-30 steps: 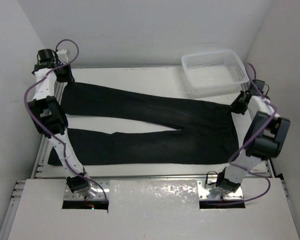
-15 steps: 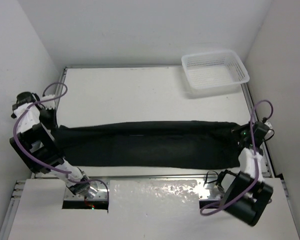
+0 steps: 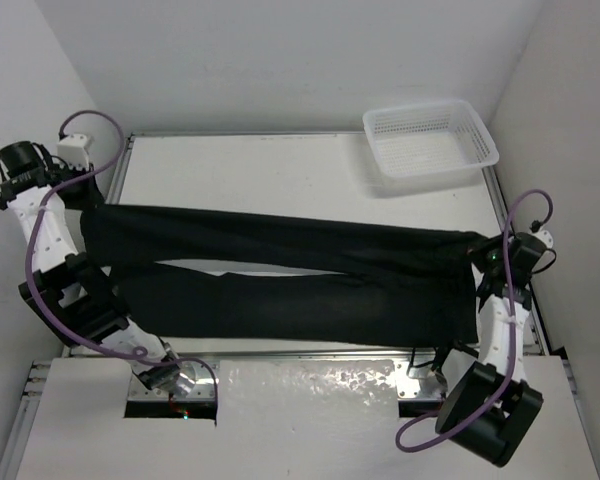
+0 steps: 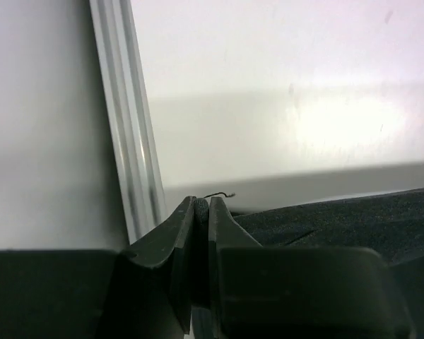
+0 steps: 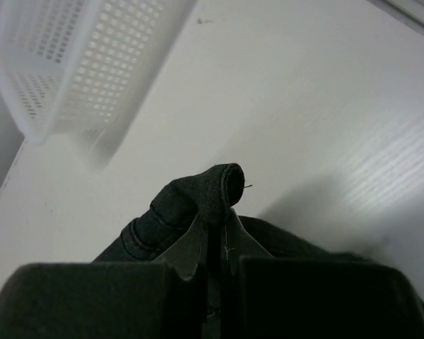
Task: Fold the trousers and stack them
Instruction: Fold the trousers
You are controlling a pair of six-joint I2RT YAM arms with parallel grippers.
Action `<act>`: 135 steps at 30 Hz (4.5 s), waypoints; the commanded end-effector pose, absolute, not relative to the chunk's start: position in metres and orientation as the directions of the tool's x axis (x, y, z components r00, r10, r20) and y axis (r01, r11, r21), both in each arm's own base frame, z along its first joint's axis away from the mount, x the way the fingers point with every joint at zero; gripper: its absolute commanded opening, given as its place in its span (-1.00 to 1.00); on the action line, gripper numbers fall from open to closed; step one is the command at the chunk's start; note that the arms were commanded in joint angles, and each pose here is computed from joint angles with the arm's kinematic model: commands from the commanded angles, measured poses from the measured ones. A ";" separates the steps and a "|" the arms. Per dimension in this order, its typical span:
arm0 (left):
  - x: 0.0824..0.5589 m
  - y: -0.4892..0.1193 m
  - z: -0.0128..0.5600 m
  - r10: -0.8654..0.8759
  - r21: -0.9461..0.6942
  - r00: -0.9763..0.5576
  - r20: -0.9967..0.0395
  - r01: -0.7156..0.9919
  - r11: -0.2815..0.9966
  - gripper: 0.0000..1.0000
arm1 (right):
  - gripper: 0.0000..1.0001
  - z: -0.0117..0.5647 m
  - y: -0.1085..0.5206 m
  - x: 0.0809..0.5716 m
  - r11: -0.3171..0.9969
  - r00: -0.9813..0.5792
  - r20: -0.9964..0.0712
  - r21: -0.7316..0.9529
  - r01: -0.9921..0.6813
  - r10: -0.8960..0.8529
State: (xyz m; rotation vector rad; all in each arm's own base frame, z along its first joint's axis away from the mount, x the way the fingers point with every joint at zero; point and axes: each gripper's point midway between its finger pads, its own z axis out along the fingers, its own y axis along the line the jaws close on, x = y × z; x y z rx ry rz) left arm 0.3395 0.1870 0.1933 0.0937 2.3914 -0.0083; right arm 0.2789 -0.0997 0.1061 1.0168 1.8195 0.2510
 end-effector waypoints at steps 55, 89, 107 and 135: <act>0.188 0.190 0.088 0.198 -0.078 -0.947 -0.255 0.224 0.971 -0.15 | -0.23 0.161 -0.096 0.249 0.790 -0.272 -0.812 0.328 0.517 0.516; 0.213 0.203 0.047 0.153 0.104 -0.953 -0.260 0.130 0.986 -0.92 | -0.55 -0.012 -0.023 0.175 0.753 -0.628 -0.423 0.277 0.597 0.654; 0.259 0.215 0.109 0.193 0.195 -0.857 -0.478 0.111 0.975 -1.00 | -0.56 -0.035 -0.024 0.161 0.734 -0.636 -0.376 0.234 0.638 0.673; 0.201 0.145 0.050 0.186 -0.024 -0.961 -0.204 0.195 0.980 0.17 | -0.31 0.011 -0.025 0.154 0.728 -0.667 -0.304 0.175 0.663 0.681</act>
